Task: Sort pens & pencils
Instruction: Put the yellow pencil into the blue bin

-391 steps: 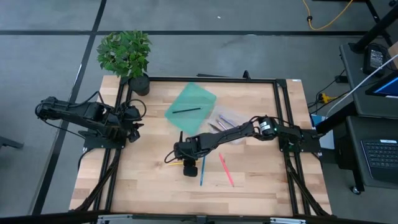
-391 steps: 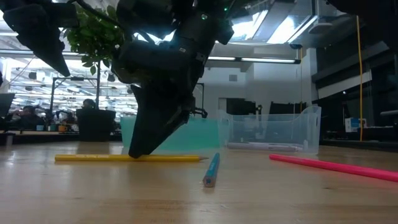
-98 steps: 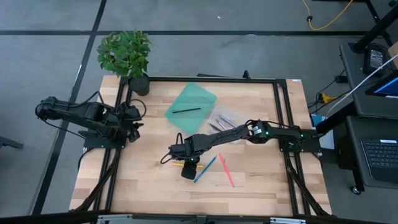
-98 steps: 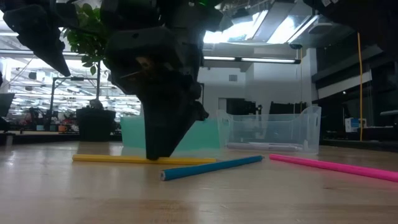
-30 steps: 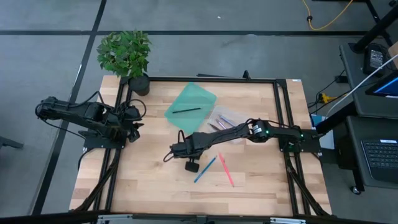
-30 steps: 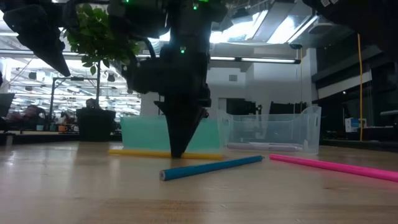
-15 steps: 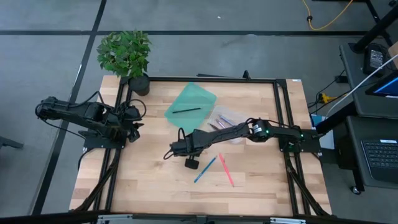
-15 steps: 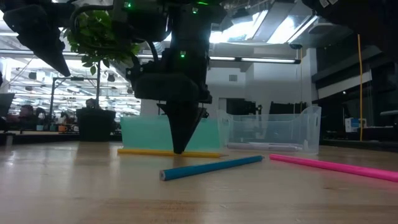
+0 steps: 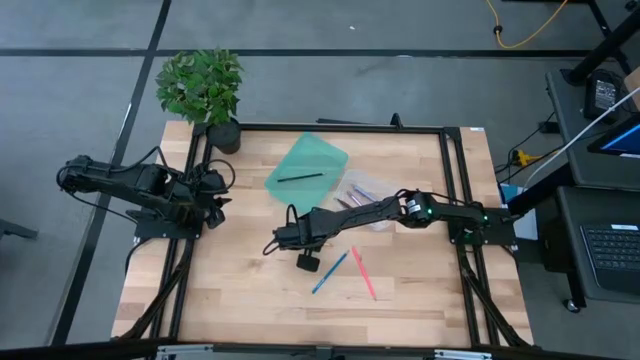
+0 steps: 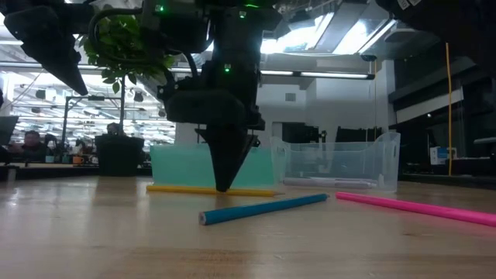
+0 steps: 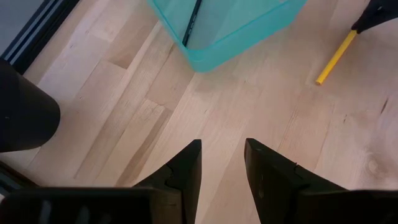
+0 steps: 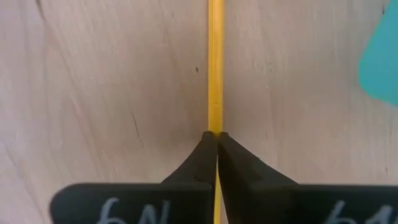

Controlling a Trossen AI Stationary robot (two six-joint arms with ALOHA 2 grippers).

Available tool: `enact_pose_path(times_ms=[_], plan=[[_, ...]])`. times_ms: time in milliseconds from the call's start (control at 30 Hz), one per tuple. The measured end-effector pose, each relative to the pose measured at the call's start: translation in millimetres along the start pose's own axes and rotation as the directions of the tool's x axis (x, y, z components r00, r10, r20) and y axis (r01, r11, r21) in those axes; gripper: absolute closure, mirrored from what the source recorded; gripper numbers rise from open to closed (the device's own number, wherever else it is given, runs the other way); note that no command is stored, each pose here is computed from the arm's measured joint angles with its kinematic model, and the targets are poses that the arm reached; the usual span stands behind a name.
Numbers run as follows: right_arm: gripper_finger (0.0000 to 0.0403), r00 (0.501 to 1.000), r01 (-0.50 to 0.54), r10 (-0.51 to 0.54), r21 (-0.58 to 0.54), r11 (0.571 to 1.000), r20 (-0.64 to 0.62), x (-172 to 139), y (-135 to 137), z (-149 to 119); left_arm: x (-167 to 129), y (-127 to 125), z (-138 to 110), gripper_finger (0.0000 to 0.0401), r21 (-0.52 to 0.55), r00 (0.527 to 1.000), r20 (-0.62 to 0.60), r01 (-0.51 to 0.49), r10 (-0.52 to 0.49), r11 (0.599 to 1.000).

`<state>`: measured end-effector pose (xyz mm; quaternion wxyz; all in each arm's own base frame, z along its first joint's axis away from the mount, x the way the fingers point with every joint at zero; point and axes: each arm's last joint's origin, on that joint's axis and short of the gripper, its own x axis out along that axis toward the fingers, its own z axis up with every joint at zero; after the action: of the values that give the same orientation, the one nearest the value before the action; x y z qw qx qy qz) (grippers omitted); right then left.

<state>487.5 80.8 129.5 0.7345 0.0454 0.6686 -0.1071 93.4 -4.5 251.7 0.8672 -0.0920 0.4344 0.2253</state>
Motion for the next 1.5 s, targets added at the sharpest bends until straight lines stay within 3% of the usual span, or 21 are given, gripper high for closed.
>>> enact_pose_path(times_ms=[400, 700, 1000, 1200, 1400, 1500], plan=[[0.0331, 1.000, -0.008, 0.008, 0.001, 1.000, 0.004, 0.9, 1.0, 0.3, 0.0, 0.0, 0.0, 0.0286, 0.000, 1.000, 0.000, 0.000, 0.000, 1.000], [0.0383, 1.000, -0.011, 0.011, 0.000, 1.000, 0.008, 0.9, 1.6, 0.6, 0.0, 0.0, 0.0, 0.0286, 0.000, 1.000, 0.000, 0.000, 0.000, 1.000], [0.0344, 1.000, -0.016, 0.016, 0.004, 1.000, 0.020, 0.9, 2.6, 1.6, 0.0, 0.0, 0.0, 0.0286, 0.000, 1.000, 0.000, 0.000, 0.000, 1.000], [0.0390, 1.000, -0.016, 0.016, -0.003, 1.000, 0.022, 0.8, 2.6, 1.7, 0.0, 0.0, 0.0, 0.0286, 0.000, 1.000, 0.000, 0.000, 0.000, 1.000], [0.0371, 1.000, -0.016, 0.016, 0.005, 1.000, 0.023, 0.8, 2.7, 1.9, 0.0, 0.0, 0.0, 0.0286, 0.000, 1.000, 0.000, 0.000, 0.000, 1.000], [0.0381, 1.000, -0.016, 0.016, 0.005, 1.000, 0.024, 0.8, 2.7, 1.9, 0.0, 0.0, 0.0, 0.0286, 0.000, 1.000, 0.000, 0.000, 0.000, 1.000]])
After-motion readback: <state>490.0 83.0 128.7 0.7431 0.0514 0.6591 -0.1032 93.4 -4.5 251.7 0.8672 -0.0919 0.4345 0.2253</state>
